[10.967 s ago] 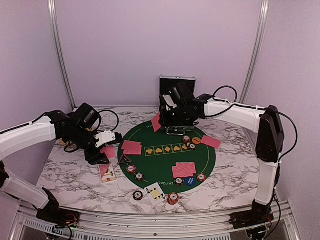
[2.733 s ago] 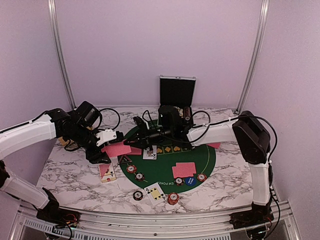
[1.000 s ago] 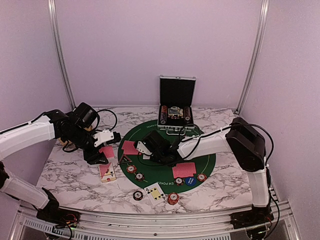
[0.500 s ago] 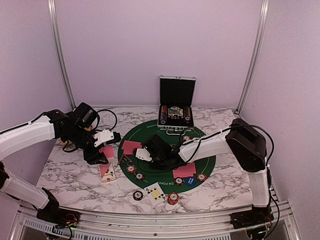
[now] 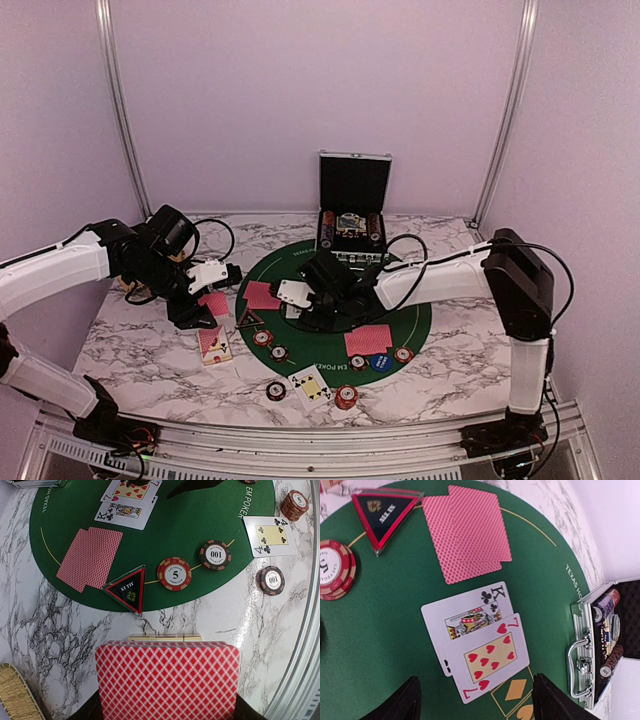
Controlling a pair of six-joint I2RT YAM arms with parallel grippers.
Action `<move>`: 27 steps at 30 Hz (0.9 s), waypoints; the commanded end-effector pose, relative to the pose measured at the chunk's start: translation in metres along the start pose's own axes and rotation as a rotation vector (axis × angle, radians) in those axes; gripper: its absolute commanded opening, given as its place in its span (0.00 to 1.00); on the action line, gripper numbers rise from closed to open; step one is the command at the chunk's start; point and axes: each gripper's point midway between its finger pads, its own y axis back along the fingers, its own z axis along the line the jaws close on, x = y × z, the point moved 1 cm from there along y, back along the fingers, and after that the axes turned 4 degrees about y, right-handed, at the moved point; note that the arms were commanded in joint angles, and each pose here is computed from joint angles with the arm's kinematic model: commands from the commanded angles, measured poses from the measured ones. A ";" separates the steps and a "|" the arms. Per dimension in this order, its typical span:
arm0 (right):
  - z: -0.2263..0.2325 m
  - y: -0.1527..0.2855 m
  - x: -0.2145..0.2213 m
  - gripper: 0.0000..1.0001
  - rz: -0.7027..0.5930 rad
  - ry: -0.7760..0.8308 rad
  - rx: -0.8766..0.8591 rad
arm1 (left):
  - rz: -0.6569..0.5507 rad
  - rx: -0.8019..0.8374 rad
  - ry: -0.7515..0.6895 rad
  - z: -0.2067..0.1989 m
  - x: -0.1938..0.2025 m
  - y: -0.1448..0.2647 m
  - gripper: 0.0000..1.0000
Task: Distribute texas hold em gaming equipment
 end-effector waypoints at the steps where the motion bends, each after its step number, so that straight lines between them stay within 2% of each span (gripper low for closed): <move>1: -0.037 0.033 -0.015 0.75 -0.096 -0.203 -0.020 | -0.021 0.012 0.012 -0.002 -0.002 0.008 0.00; 6: -0.062 0.045 -0.010 0.75 -0.166 -0.381 -0.063 | -0.020 0.015 0.013 -0.003 -0.002 0.007 0.00; 14: -0.082 0.038 0.011 0.72 -0.200 -0.663 -0.172 | -0.014 0.020 0.011 -0.004 0.000 0.006 0.00; 22: -0.056 0.021 0.043 0.64 -0.115 -0.845 -0.262 | -0.019 0.021 0.008 -0.003 -0.003 0.007 0.00; 27: -0.027 0.015 0.059 0.60 -0.068 -0.890 -0.320 | -0.023 0.020 0.008 -0.003 -0.004 0.008 0.00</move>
